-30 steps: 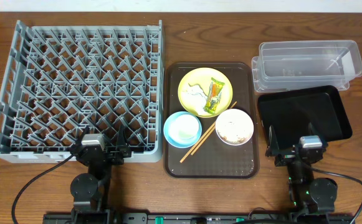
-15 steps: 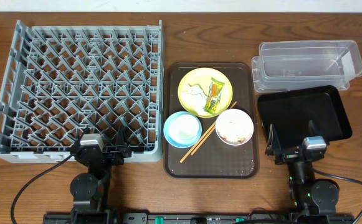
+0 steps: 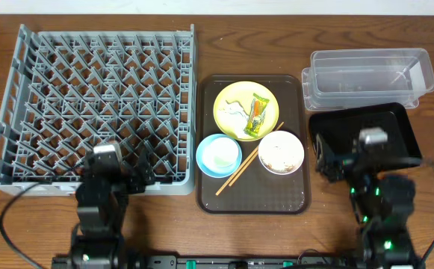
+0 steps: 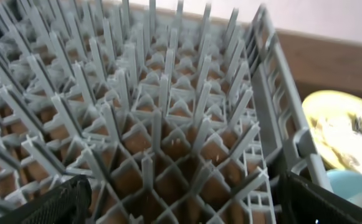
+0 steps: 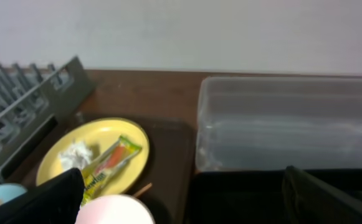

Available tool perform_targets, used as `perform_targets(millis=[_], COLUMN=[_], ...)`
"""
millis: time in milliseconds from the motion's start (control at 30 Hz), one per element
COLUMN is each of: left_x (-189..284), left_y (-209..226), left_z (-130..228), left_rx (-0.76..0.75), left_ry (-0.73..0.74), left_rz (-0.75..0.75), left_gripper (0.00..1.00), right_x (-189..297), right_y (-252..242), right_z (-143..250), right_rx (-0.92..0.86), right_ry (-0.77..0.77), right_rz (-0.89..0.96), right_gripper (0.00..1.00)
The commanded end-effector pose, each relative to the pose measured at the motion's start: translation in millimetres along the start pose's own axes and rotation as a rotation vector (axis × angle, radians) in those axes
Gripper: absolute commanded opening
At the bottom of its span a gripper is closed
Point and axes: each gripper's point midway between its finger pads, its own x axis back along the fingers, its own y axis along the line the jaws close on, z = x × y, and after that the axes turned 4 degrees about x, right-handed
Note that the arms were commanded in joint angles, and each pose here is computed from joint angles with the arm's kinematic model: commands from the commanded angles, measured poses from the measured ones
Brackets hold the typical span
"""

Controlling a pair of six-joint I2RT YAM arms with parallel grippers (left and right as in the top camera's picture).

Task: Sort waste into correct bins and load items into the dishwasher rack
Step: 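Reach the right gripper to the yellow wrapper on the yellow plate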

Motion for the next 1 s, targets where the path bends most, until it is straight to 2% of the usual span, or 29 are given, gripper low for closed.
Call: perform_targets(millis=[0,267,367,633,767,900,967], left_x=[-1,-3,-4,-7,-7,-8,-8], left_y=[-4,-5,-4,-7,-7,-8,-8], left_z=[-17,-21,-16,-8,-8,-10,-11], left_rx=[0.003,0.0,-0.001,0.006,0.006,0.006,0.006], left_ry=[0.053,0.313,0.4,0.466,0.465,0.457,0.452], left_rz=[-0.016,-0.082,-0.104,-0.093,-0.09,-0.088,-0.086], left_gripper=[0.97,0.97,0.97,0.97,0.97,0.97,0.97], right_x=[-17,-59,-67,-97,-111,-130,-140], right_y=[16,19,18,52,66,84,94], right_z=[-22,-26,-23,-54,-52,-32,-20], right_rx=[-0.027,-0.069,-0.082,-0.133,-0.109,-0.086,-0.093], right_ry=[0.071,0.458,0.552,0.425,0.418,0.459,0.48], right_rz=[-0.106,-0.171,-0.175,-0.368,-0.32,-0.218,-0.182], right_gripper=[0.99,0.99,0.99,0.98,0.92,0.83,0.75])
